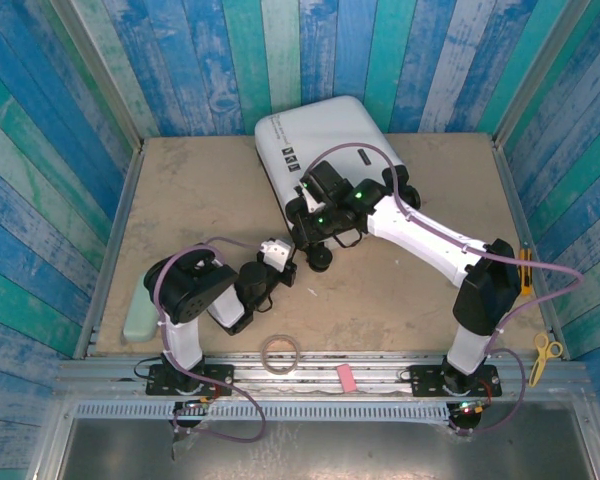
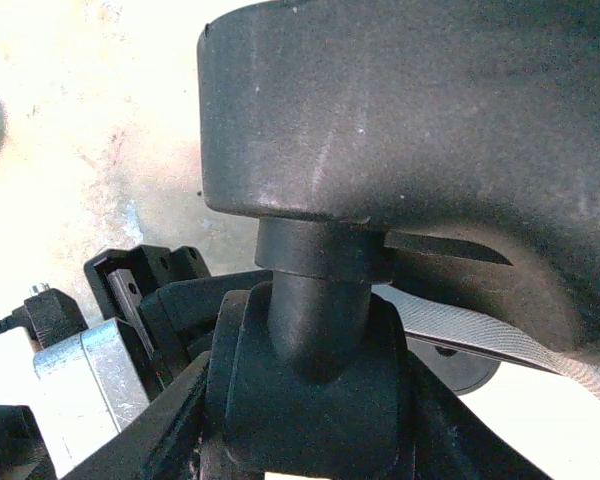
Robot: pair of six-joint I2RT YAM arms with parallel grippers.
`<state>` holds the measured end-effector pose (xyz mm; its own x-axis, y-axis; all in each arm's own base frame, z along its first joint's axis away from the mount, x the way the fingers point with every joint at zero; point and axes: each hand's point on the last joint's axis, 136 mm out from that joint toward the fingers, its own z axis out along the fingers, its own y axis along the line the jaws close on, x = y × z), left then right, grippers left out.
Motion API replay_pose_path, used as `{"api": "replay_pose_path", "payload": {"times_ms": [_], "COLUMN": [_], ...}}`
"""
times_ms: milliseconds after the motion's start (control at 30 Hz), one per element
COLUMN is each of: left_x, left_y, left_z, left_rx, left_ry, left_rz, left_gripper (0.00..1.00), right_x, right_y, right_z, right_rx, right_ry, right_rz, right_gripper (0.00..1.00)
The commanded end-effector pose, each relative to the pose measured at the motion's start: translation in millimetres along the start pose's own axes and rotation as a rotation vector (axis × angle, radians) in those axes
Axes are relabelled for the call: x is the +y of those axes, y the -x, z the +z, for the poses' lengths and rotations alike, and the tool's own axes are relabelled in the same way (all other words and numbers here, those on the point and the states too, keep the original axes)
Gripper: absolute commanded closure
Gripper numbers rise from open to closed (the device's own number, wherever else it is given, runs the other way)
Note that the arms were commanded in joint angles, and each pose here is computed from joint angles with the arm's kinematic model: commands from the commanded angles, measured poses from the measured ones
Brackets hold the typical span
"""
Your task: Pack the luggage
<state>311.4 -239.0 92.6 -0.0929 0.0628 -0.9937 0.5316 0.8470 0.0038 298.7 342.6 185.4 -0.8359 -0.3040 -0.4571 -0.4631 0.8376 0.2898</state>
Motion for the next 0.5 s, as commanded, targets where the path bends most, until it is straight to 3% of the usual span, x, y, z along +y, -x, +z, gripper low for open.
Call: {"api": "replay_pose_path", "payload": {"times_ms": [0,467], "left_x": [-1,-40], "left_y": [20,36], "left_z": [-3,-13], "left_rx": [-0.082,-0.156], "left_ry": [-0.001,-0.083], "left_rz": [0.0,0.016], "left_gripper": [1.0,1.0], "right_x": [53,70], "right_y": [17,41], "right_z": [-31,-32], "right_rx": [-0.08,-0.123], "right_ry": [0.227,0.307], "right_rz": [-0.09,0.013], "right_gripper": [1.0,1.0]}}
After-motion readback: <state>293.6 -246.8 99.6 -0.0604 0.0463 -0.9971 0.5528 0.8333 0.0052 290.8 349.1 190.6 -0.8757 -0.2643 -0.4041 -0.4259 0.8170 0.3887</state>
